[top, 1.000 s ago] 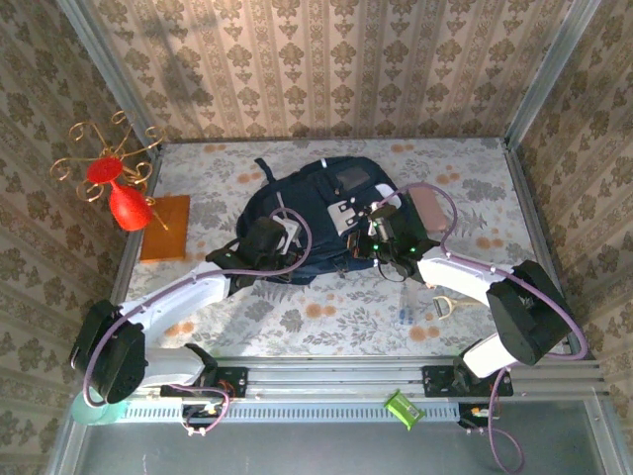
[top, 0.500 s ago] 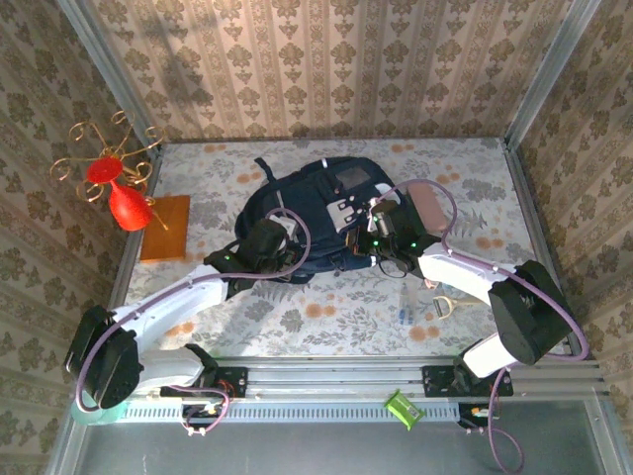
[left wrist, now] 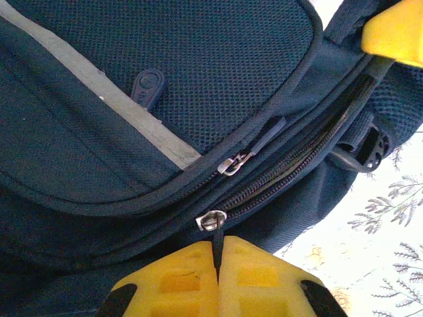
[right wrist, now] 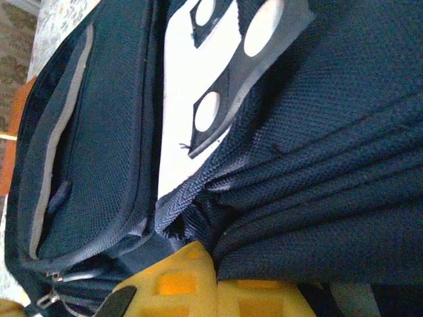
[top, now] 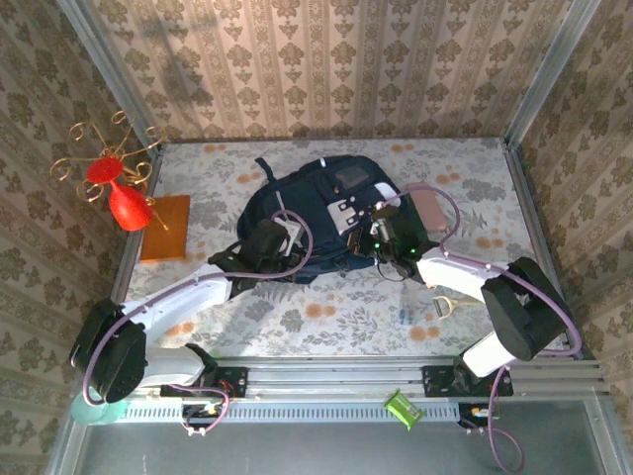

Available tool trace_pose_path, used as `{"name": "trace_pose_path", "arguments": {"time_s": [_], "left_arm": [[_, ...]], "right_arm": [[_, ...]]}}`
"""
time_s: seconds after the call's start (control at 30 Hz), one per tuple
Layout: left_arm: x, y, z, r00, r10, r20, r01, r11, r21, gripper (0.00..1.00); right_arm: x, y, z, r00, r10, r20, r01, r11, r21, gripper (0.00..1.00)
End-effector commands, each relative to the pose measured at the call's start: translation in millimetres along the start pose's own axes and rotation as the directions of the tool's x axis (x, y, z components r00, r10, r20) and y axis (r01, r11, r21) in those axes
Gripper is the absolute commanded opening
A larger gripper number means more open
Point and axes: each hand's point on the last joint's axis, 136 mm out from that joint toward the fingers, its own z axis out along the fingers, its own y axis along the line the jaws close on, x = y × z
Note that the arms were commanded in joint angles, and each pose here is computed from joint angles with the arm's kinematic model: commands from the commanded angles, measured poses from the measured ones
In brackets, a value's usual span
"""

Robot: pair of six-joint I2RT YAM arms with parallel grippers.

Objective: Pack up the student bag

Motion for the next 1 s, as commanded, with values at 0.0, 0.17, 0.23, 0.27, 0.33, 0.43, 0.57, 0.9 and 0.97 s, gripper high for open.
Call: {"name": "trace_pose_path", "arguments": {"time_s": [0.0,0.17,0.23,0.27,0.33,0.43,0.57,0.9,0.97], "left_arm": [[-30.3,-29.3,-5.2,0.995,-0.020,0.098,0.008,0.993,0.120,0.00],[-37.8,-35.6,-10.0,0.992,-0.020,0.126,0.001,0.989,0.146,0.00],[-37.8,-38.4,-8.8,0.992,-0.027,0.124,0.006,0.987,0.163,0.00],[-36.8,-40.7,-7.5,0.992,-0.029,0.121,0.007,0.985,0.174,0.00],[-36.0,-43.7,-4.4,0.993,-0.033,0.116,0.011,0.983,0.184,0.00],[-35.8,-51.0,-0.1,0.992,-0.035,0.118,0.010,0.978,0.209,0.00],[-39.2,-61.2,3.8,0.993,-0.023,0.119,-0.005,0.973,0.230,0.00],[7.0,56.3,-17.3,0.997,0.067,-0.037,-0.076,0.935,-0.347,0.00],[22.9,85.4,-27.2,0.997,0.039,-0.074,-0.068,0.898,-0.435,0.00]], "right_arm": [[-3.8,17.2,4.5,0.998,0.014,0.069,-0.011,0.999,-0.036,0.00],[4.0,21.1,4.6,0.996,0.031,0.083,-0.027,0.999,-0.041,0.00],[4.5,22.8,3.3,0.995,0.034,0.090,-0.030,0.999,-0.045,0.00],[5.3,23.7,3.5,0.995,0.032,0.090,-0.028,0.999,-0.046,0.00],[5.9,26.3,3.1,0.995,0.035,0.093,-0.031,0.998,-0.050,0.00],[7.8,31.6,3.6,0.995,0.038,0.093,-0.032,0.998,-0.063,0.00],[8.9,35.6,4.6,0.995,0.038,0.094,-0.031,0.997,-0.070,0.00],[-4.0,-23.6,-12.5,0.989,-0.007,0.150,-0.014,0.990,0.139,0.00],[-4.8,-30.1,-15.6,0.987,-0.020,0.157,-0.006,0.986,0.167,0.00]]}}
